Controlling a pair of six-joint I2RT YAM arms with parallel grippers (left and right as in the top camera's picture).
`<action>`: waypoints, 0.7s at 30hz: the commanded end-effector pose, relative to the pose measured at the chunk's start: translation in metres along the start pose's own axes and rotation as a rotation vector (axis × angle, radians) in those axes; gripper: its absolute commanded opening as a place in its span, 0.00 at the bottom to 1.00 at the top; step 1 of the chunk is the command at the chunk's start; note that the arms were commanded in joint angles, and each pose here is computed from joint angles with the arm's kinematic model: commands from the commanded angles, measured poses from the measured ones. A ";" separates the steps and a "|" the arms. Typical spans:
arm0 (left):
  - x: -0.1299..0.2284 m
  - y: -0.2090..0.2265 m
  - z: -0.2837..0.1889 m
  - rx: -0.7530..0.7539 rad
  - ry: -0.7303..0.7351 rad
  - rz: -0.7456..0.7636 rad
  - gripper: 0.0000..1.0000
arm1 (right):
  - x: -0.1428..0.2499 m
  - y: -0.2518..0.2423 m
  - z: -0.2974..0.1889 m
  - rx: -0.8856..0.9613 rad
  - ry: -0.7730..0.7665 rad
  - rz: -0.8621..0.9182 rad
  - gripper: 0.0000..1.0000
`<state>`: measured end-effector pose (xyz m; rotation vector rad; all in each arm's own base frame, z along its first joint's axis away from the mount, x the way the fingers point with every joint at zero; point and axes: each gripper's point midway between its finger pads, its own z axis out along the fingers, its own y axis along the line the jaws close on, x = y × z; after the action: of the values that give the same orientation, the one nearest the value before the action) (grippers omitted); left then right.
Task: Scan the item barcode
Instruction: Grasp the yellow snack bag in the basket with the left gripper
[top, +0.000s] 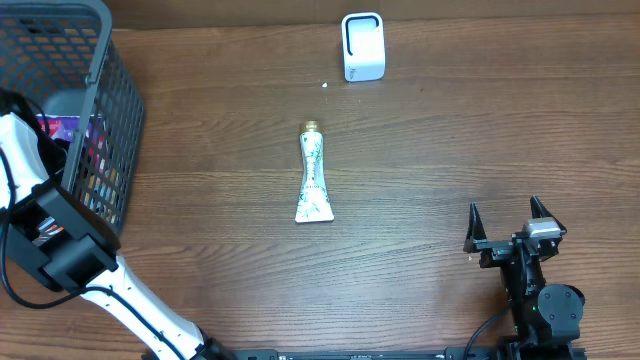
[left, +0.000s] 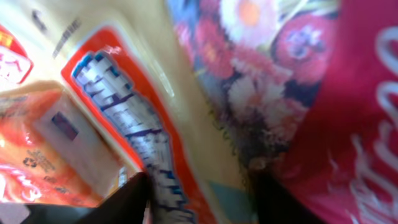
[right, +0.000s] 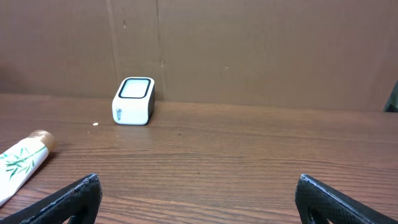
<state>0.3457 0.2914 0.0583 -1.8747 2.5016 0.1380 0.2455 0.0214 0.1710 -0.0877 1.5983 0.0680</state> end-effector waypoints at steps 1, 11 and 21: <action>0.013 0.014 0.023 -0.082 0.061 0.007 0.38 | 0.001 0.001 0.000 -0.002 -0.006 0.003 1.00; 0.015 0.016 0.015 -0.086 0.073 0.067 0.04 | 0.001 0.001 0.000 -0.002 -0.006 0.003 1.00; -0.009 -0.001 -0.065 0.023 -0.035 0.059 0.04 | 0.001 0.001 0.000 -0.002 -0.006 0.003 1.00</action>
<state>0.3348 0.2870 0.0894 -1.8523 2.5968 0.1653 0.2455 0.0214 0.1711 -0.0877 1.5979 0.0680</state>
